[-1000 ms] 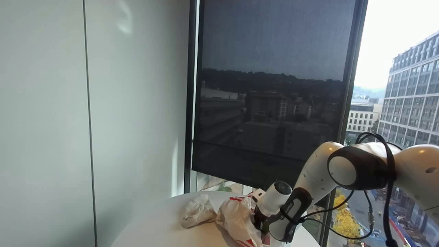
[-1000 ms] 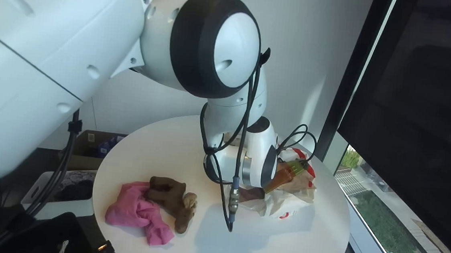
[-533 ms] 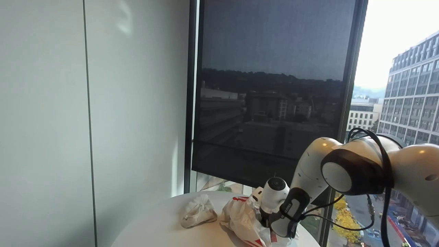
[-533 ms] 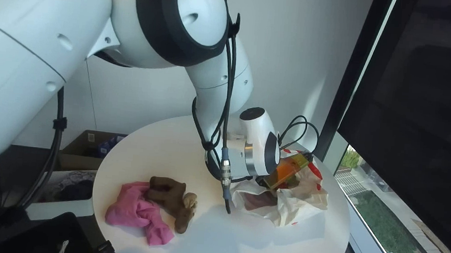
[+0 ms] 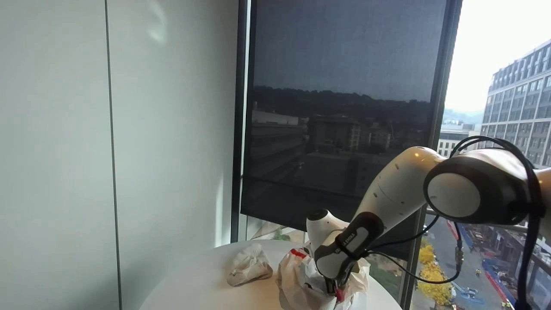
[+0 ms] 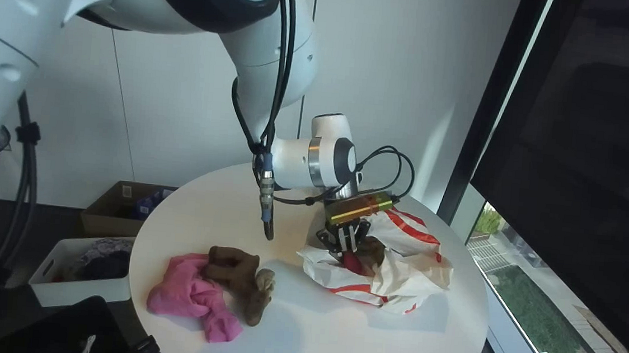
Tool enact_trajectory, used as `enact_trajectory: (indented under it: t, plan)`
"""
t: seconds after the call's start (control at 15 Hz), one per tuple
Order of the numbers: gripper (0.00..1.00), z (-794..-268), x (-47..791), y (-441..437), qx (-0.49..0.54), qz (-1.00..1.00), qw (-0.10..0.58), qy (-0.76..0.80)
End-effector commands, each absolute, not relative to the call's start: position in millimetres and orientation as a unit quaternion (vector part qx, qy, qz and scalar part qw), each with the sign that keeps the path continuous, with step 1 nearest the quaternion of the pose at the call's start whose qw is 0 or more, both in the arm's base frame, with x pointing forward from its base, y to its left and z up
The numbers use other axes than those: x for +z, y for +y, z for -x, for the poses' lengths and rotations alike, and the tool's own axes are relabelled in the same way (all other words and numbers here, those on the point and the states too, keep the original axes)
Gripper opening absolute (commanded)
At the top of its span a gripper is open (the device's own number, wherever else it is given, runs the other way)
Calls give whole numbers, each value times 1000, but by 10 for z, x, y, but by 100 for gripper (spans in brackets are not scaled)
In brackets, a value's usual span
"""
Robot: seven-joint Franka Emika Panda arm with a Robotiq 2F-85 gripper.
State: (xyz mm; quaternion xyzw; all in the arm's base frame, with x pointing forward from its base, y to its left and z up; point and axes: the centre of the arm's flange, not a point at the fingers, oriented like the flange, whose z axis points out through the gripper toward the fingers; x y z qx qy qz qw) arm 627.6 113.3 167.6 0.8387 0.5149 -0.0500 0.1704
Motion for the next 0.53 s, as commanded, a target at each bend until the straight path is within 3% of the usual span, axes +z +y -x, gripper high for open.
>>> enact_trajectory:
  t: [0.0,0.47]
  plan:
    - [11,-6102,2007,1373,-30,-829,163,533]
    - [12,-5818,2253,1602,-35,-805,157,571]
